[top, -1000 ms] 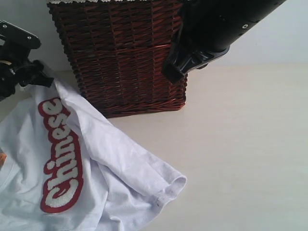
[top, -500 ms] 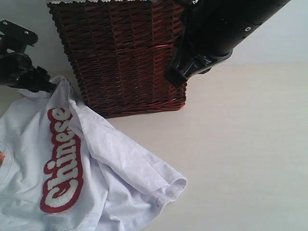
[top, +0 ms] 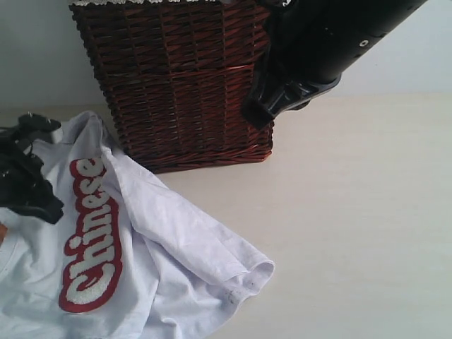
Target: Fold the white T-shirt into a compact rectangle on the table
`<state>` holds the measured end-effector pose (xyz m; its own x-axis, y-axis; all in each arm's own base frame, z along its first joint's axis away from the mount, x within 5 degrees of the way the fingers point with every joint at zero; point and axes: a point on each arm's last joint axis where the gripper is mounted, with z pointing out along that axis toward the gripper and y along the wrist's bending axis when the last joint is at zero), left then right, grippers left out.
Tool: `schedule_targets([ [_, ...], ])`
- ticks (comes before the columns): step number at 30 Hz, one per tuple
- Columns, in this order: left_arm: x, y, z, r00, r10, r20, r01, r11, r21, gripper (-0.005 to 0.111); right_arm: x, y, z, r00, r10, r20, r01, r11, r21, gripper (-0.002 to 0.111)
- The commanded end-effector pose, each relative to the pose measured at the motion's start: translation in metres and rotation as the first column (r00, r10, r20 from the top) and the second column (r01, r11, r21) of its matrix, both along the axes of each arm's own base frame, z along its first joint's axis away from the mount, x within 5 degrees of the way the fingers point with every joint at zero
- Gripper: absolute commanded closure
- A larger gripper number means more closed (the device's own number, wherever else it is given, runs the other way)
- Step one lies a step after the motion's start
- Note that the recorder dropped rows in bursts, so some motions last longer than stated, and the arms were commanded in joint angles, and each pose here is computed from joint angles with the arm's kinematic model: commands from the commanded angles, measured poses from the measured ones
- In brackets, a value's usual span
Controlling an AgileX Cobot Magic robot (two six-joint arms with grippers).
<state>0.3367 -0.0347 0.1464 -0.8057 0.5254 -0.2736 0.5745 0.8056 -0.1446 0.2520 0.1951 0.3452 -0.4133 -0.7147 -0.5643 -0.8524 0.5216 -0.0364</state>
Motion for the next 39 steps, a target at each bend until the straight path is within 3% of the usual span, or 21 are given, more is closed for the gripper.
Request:
schedule_targets([
  [1, -0.025, 0.009, -0.029, 0.976, 0.074, -0.207, -0.05, 0.992, 0.117, 0.107, 0.0, -0.001, -0.003, 1.0, 0.001, -0.018, -0.001, 1.0, -0.005, 0.108],
  [5, -0.039, 0.022, -0.038, 0.947, 0.184, -0.264, -0.111, 0.957, 0.268, 0.107, -0.001, -0.001, -0.003, 1.0, 0.003, -0.026, -0.003, 1.0, -0.008, 0.108],
  [10, -0.053, 0.03, -0.041, 0.908, 0.242, -0.341, -0.11, 0.925, 0.364, 0.107, -0.002, -0.001, -0.003, 0.999, 0.005, -0.033, -0.006, 1.0, -0.012, 0.108],
  [15, -0.047, 0.042, -0.03, 0.917, 0.335, -0.218, -0.197, 0.853, 0.484, 0.107, -0.003, -0.002, -0.004, 0.999, 0.01, -0.051, -0.011, 1.0, -0.024, 0.108],
  [20, -0.028, 0.036, 0.017, 0.939, 0.333, 0.087, -0.342, 0.879, 0.332, 0.107, -0.003, -0.002, -0.004, 0.999, 0.01, -0.049, -0.011, 1.0, -0.022, 0.108],
  [23, -0.021, 0.039, 0.05, 0.886, 0.361, 0.289, -0.427, 0.879, 0.211, 0.106, -0.003, -0.001, -0.004, 0.999, 0.008, -0.044, -0.009, 1.0, -0.019, 0.108],
  [25, -0.018, 0.042, 0.06, 0.862, 0.367, 0.351, -0.446, 0.877, 0.177, 0.1, -0.003, -0.001, -0.004, 0.999, 0.008, -0.047, -0.009, 1.0, -0.017, 0.108],
  [30, -0.003, 0.053, 0.039, 0.845, 0.386, 0.37, -0.465, 0.872, 0.152, 0.084, -0.002, 0.001, -0.002, 0.999, 0.001, -0.035, 0.0, 1.0, 0.018, 0.108],
  [39, 0.055, 0.055, -0.019, 0.817, 0.431, 0.383, -0.496, 0.864, 0.086, 0.084, 0.002, 0.003, 0.001, 1.0, -0.015, 0.009, 0.015, 0.999, 0.052, 0.108],
])
